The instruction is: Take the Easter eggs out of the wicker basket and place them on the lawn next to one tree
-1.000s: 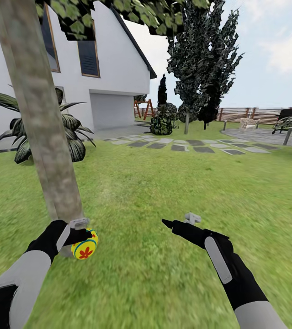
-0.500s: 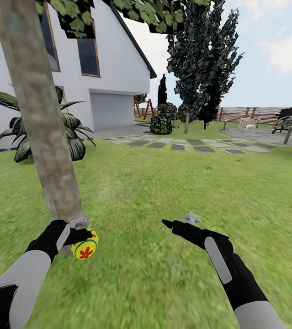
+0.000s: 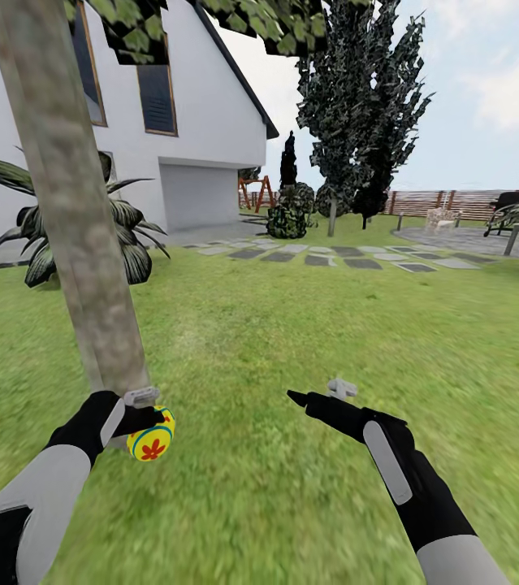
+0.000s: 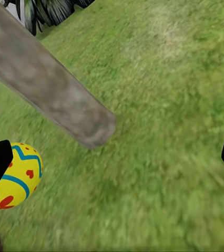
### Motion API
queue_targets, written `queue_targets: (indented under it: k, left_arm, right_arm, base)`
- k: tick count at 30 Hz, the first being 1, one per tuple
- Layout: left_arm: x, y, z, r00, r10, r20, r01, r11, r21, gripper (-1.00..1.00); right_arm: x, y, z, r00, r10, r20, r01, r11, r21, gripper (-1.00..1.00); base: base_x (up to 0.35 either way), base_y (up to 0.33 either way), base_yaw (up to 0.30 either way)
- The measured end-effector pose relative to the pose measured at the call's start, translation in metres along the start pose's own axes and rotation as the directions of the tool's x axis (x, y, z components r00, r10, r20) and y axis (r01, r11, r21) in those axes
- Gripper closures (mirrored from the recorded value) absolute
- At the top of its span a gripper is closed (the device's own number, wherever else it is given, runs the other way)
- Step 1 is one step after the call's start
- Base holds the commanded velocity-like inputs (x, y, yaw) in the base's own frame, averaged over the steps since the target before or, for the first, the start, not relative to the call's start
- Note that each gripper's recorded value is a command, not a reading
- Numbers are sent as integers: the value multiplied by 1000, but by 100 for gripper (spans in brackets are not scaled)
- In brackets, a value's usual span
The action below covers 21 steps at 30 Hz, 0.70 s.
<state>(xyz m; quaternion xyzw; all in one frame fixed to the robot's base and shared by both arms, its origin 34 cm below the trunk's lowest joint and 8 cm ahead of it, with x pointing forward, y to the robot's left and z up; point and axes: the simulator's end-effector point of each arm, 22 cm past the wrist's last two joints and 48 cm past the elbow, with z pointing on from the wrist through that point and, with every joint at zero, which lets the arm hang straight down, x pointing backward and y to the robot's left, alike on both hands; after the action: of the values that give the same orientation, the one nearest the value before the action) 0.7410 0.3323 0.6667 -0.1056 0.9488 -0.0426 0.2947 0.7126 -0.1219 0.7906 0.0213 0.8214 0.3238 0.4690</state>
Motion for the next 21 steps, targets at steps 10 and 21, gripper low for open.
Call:
queue_targets:
  k: [10,21]
  left_arm:
    - [12,4,14,1000,0,4,0,1000,-2,100]
    - [27,7,30,1000,-1,8,1,1000,1,100]
  right_arm:
    - [17,-10,4,1000,0,1,0,1000,0,-100]
    - [37,-21,9,1000,-1,0,1,1000,-1,-100]
  base:
    - [0,0,0]
    - [0,0,0]
